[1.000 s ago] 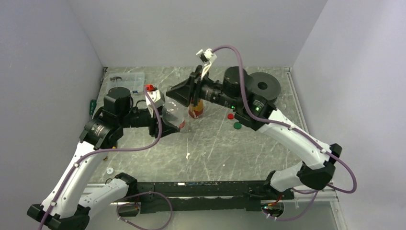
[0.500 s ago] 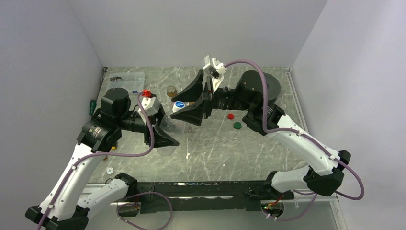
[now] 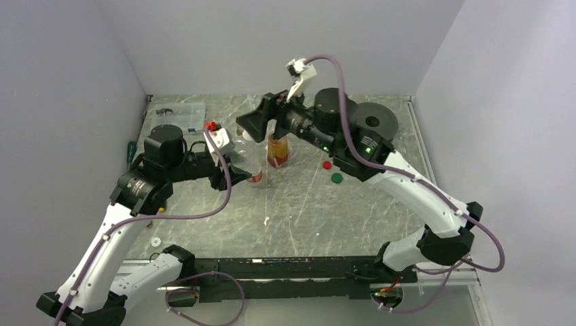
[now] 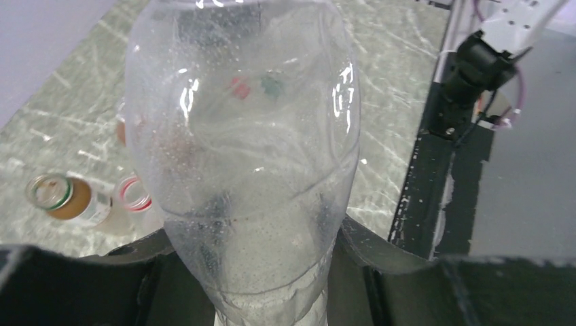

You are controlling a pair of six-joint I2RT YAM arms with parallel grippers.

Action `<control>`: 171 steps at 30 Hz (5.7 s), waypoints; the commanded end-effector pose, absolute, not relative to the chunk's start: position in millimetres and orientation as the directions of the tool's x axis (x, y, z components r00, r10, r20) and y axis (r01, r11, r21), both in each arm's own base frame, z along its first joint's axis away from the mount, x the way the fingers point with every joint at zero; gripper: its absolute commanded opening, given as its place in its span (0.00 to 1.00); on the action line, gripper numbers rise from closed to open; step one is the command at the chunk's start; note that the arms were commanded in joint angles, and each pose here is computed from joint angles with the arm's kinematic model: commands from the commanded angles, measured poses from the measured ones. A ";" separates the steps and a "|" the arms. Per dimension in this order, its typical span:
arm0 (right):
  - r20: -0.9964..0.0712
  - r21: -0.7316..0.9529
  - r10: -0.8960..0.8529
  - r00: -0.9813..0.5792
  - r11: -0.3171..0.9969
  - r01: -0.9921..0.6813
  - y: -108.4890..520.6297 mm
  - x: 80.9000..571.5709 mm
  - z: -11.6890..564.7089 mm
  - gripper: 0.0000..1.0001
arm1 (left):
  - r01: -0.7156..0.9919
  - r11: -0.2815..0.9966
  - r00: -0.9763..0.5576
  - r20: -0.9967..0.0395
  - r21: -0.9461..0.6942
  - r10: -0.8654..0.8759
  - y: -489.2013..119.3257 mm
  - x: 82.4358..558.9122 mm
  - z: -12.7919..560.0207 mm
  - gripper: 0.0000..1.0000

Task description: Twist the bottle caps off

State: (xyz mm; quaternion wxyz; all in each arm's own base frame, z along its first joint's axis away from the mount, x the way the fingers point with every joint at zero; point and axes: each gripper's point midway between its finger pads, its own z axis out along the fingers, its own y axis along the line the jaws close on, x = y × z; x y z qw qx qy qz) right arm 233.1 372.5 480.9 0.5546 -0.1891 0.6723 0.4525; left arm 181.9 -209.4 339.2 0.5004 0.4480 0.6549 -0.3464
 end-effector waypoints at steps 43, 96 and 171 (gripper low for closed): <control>-0.967 0.179 0.204 -0.149 0.132 -0.975 392.4 146.1 503.5 0.03 | 0.988 0.155 -0.039 -0.989 -0.017 0.140 -221.6 140.6 365.7 0.00; -0.910 0.415 0.269 -0.317 0.554 -0.722 381.9 219.9 479.1 0.45 | 0.880 0.464 -0.041 -0.955 0.105 0.295 -193.7 204.4 328.8 0.00; -0.937 0.345 0.247 -0.248 0.536 -0.771 384.5 194.0 499.0 0.03 | 0.935 0.346 -0.004 -0.976 0.074 0.220 -208.9 182.2 345.1 0.00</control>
